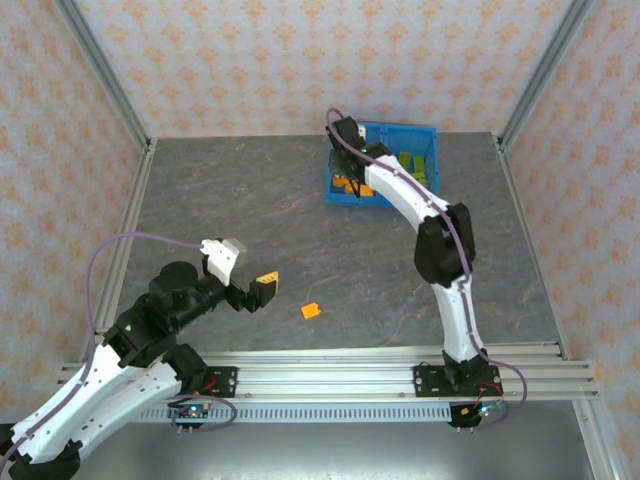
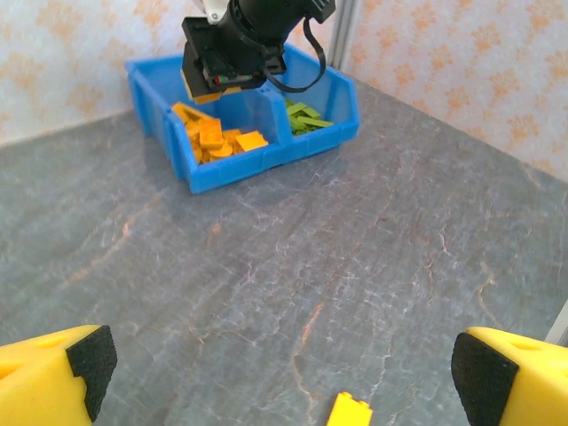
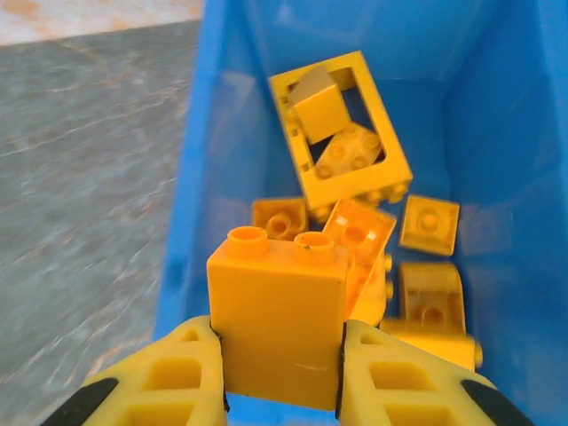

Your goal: Sort the legos into containers by color

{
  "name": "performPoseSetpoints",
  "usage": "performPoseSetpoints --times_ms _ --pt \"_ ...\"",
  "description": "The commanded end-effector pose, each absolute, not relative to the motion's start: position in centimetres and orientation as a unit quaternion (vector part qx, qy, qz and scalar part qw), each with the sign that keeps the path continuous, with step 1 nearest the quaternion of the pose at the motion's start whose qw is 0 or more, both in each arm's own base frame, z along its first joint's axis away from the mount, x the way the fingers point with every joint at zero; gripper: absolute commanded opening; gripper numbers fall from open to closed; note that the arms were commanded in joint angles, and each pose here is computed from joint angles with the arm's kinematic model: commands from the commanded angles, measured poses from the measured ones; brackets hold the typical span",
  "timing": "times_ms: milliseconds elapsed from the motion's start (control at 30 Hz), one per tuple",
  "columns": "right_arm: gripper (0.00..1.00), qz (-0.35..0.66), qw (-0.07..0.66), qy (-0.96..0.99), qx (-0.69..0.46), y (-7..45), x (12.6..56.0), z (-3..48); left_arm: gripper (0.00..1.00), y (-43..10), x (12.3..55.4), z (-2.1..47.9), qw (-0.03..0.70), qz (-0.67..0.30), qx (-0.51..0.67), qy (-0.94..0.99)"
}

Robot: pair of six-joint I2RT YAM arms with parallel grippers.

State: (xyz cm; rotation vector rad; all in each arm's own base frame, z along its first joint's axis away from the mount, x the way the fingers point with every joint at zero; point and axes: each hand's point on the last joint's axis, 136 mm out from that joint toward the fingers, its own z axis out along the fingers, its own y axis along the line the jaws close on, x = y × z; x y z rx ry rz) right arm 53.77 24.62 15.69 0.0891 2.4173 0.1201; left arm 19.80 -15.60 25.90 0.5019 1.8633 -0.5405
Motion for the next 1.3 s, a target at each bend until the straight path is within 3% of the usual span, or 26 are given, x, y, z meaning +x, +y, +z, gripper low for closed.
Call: performPoseSetpoints --times_ms 0,133,300,500,700,833,1100,1267 --pt "0.26 0.031 0.333 0.941 0.047 23.4 56.0 14.4 1.0 -14.6 20.1 27.2 0.533 -0.249 0.132 0.797" --pt "0.32 0.079 0.327 0.941 0.044 24.6 58.4 13.5 1.0 -13.7 19.8 27.0 0.53 -0.232 0.125 0.806" --pt "0.57 0.104 0.341 0.934 0.023 25.5 58.5 16.2 1.0 -14.1 19.4 26.5 0.522 -0.236 0.146 0.807" --pt "0.59 0.104 0.34 0.934 0.012 24.2 55.3 20.8 1.0 -16.0 18.8 25.7 0.5 -0.245 0.217 0.802" --pt "0.62 0.118 0.316 0.939 -0.061 24.6 46.3 23.2 1.0 -17.2 16.8 24.1 0.491 -0.206 0.382 0.755" --pt "0.73 0.137 0.298 0.937 -0.119 25.8 37.3 22.9 1.0 -17.1 15.4 23.0 0.493 -0.164 0.48 0.707" --pt "0.88 0.174 0.197 0.956 -0.128 29.7 22.8 16.2 1.0 -16.1 13.4 20.4 0.471 -0.121 0.572 0.66" --pt "0.92 0.147 0.152 0.964 -0.162 32.1 18.3 12.6 1.0 -16.3 12.1 19.4 0.455 -0.131 0.609 0.637"
